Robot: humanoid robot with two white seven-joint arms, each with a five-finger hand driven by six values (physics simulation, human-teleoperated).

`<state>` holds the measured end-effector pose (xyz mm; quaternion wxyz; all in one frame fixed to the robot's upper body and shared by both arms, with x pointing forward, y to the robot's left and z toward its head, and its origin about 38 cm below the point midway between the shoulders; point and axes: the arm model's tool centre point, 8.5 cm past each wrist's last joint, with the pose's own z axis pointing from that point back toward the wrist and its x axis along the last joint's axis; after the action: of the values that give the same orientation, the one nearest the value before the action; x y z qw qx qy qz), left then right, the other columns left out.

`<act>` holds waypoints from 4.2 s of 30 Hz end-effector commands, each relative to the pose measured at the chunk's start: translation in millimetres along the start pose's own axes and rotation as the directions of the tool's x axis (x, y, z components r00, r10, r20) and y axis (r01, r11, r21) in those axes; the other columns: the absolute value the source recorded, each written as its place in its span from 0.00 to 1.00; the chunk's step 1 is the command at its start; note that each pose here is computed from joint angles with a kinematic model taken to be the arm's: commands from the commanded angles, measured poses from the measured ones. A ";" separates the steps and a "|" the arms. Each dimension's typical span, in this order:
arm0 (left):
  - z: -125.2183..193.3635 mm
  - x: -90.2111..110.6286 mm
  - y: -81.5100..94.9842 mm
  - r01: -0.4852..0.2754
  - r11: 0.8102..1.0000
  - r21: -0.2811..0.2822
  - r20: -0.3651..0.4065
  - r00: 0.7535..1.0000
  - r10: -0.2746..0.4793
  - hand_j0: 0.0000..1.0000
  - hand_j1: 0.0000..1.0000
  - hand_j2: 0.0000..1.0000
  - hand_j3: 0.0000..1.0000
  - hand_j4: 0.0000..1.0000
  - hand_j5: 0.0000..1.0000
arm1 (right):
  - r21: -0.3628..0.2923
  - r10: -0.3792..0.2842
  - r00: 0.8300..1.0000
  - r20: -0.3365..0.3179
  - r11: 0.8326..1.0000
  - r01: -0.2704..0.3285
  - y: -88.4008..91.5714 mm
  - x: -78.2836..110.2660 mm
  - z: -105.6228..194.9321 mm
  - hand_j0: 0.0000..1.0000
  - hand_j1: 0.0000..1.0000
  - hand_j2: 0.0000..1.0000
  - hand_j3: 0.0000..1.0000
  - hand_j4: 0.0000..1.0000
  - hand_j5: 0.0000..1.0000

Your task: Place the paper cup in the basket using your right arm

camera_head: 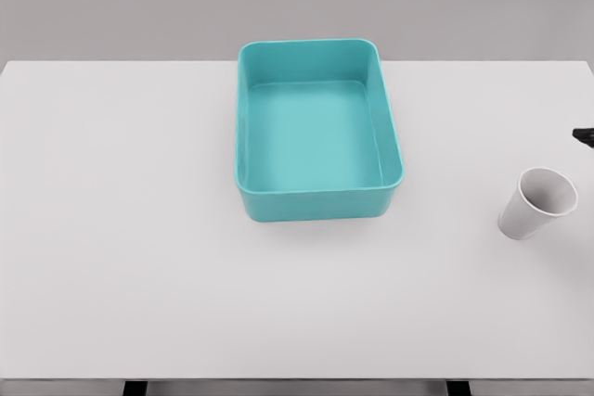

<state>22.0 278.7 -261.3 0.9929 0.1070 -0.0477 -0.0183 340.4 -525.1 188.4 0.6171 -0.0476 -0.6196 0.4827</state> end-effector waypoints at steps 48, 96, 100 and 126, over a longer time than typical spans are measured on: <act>0.0 0.0 0.1 -0.001 1.000 0.000 0.000 1.000 0.001 1.00 1.00 1.00 1.00 1.00 1.00 | -0.024 -0.143 0.989 0.028 0.989 0.144 43.0 -21.3 -10.9 1.00 1.00 1.00 1.00 1.00 1.00; 0.0 0.0 0.1 -0.001 1.000 0.000 0.000 1.000 0.001 1.00 1.00 1.00 1.00 1.00 1.00 | -0.001 -0.168 0.981 0.095 0.986 0.169 59.7 -9.7 -28.4 1.00 1.00 1.00 1.00 1.00 1.00; 0.0 0.0 0.1 0.000 1.000 0.000 0.000 1.000 0.000 1.00 1.00 1.00 1.00 1.00 1.00 | 0.006 -0.166 0.981 0.101 0.986 0.166 60.5 -7.4 -29.8 1.00 1.00 1.00 1.00 1.00 1.00; 0.0 0.0 0.1 0.000 1.000 0.000 0.000 1.000 0.000 1.00 1.00 1.00 1.00 1.00 1.00 | 0.025 -0.163 0.979 0.122 0.987 0.161 64.7 -0.1 -33.2 0.75 0.75 0.75 0.75 0.75 0.75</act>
<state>21.9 278.7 -261.3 0.9930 0.1070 -0.0476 -0.0182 332.2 -473.6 136.5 0.6166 0.0365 -0.6529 0.4385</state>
